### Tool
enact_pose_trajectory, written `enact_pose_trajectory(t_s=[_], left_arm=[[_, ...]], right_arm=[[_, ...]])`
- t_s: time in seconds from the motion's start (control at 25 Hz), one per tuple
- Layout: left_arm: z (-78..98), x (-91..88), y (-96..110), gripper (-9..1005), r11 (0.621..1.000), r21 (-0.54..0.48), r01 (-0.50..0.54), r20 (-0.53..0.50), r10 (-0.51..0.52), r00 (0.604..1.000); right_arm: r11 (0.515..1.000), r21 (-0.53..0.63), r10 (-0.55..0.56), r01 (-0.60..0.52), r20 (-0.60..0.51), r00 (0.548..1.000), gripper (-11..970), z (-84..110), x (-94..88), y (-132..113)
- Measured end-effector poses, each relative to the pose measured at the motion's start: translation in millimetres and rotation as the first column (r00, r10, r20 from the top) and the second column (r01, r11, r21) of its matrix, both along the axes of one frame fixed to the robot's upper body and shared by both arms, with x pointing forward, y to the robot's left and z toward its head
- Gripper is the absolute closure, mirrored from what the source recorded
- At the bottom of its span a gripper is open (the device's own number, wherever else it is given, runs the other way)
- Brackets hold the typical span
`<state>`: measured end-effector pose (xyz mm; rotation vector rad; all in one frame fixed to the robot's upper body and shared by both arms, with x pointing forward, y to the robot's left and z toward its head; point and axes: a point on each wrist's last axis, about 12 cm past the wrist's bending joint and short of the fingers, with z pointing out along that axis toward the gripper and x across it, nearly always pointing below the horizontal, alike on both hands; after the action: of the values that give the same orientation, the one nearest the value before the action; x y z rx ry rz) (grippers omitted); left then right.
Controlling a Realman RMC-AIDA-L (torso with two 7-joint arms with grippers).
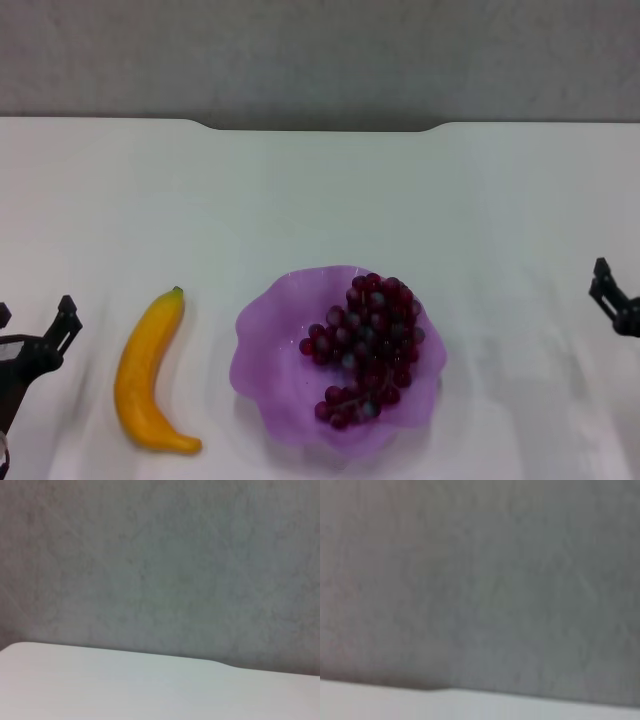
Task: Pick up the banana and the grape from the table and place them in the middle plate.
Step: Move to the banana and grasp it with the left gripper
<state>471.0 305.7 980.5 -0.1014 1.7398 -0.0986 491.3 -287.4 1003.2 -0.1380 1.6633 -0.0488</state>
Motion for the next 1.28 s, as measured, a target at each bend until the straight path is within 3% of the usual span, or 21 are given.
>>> enact_pose_trajectory(t_s=[0.28,0.52,0.76,0.88,1.04,1.28], left_arm=[[0.2,2.6,-5.6,119,0.999,0.007,0.036,-0.004,-0.036,0.999],[2.1,6.0,-16.8,119,0.995,0.005,0.095,0.002,-0.095,0.995],[17.3,3.2,-44.5,119,0.977,-0.02,0.212,0.103,-0.209,0.972],[37.0,15.9,-53.9,119,0.963,-0.035,0.267,0.15,-0.259,0.954],[49.0,36.9,-57.9,119,0.953,-0.046,0.3,0.057,-0.297,0.953],[71.6,72.4,-70.2,119,0.944,0.037,0.327,-0.2,-0.313,0.928]], right_arm=[[0.999,0.004,0.041,-0.041,-0.146,0.988,65,-10.9,15.0,7.5],[0.995,-0.055,0.075,-0.085,-0.175,0.982,65,-14.9,19.7,7.4],[0.995,-0.063,0.064,-0.077,-0.187,0.98,66,-17.8,16.8,2.7],[0.995,-0.064,0.065,-0.078,-0.187,0.98,66,-17.7,17.3,2.7],[0.994,-0.068,0.068,-0.082,-0.187,0.98,66,-17.8,17.5,3.3],[0.993,-0.073,0.074,-0.089,-0.19,0.979,66,-18.1,17.3,4.0]])
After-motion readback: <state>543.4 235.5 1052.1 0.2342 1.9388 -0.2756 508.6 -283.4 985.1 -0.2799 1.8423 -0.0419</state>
